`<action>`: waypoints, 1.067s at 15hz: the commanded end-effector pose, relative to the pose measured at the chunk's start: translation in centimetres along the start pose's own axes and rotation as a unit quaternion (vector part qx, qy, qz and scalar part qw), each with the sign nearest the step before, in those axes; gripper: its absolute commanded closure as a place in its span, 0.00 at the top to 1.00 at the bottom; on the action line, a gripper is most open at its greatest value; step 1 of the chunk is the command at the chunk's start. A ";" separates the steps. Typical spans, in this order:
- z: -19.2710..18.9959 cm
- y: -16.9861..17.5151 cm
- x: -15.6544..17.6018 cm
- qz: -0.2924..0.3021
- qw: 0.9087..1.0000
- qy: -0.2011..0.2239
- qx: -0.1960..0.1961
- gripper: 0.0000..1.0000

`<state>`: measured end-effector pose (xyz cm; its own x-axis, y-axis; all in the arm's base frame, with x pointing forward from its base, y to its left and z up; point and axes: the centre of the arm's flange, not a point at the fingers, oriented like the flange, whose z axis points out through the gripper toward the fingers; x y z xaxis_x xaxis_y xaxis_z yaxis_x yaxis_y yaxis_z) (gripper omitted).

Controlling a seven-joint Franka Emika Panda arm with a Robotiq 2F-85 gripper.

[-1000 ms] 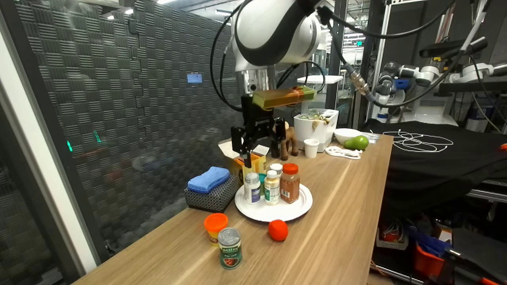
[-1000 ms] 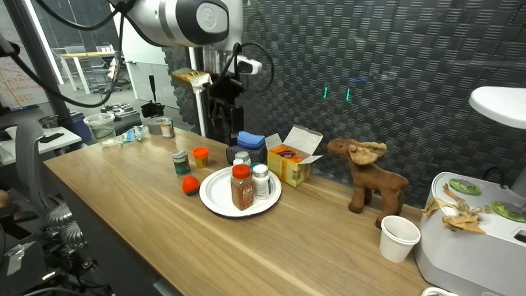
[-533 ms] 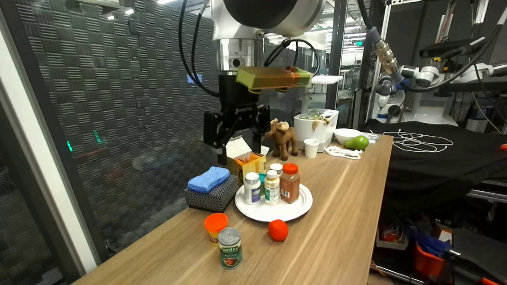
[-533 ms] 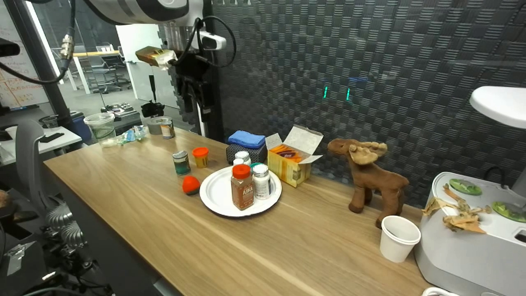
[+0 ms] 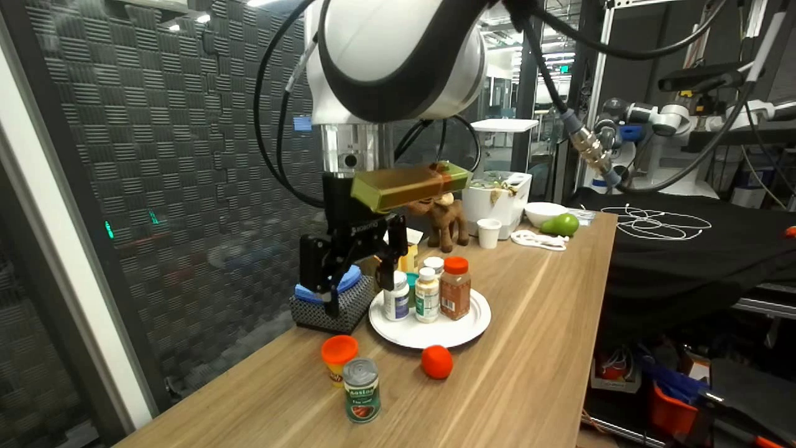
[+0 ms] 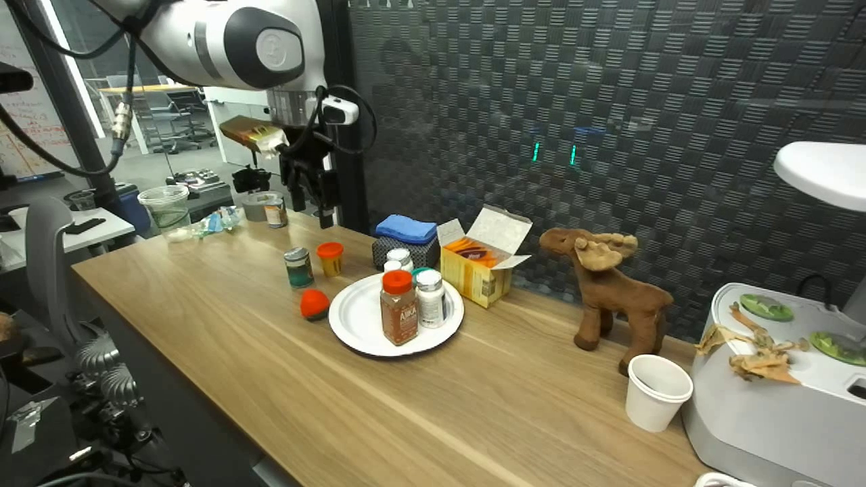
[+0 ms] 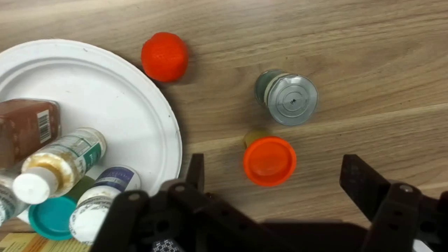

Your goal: Put all the bottles and the orange plushie that are around the white plate on the white plate

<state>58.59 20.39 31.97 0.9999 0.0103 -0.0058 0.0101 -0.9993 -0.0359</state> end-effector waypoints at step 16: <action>6.2 -1.0 3.7 -0.034 0.998 -0.011 0.059 1.00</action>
<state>61.03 21.24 25.84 0.9977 0.0633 -0.0240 0.0601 -0.9914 -0.1162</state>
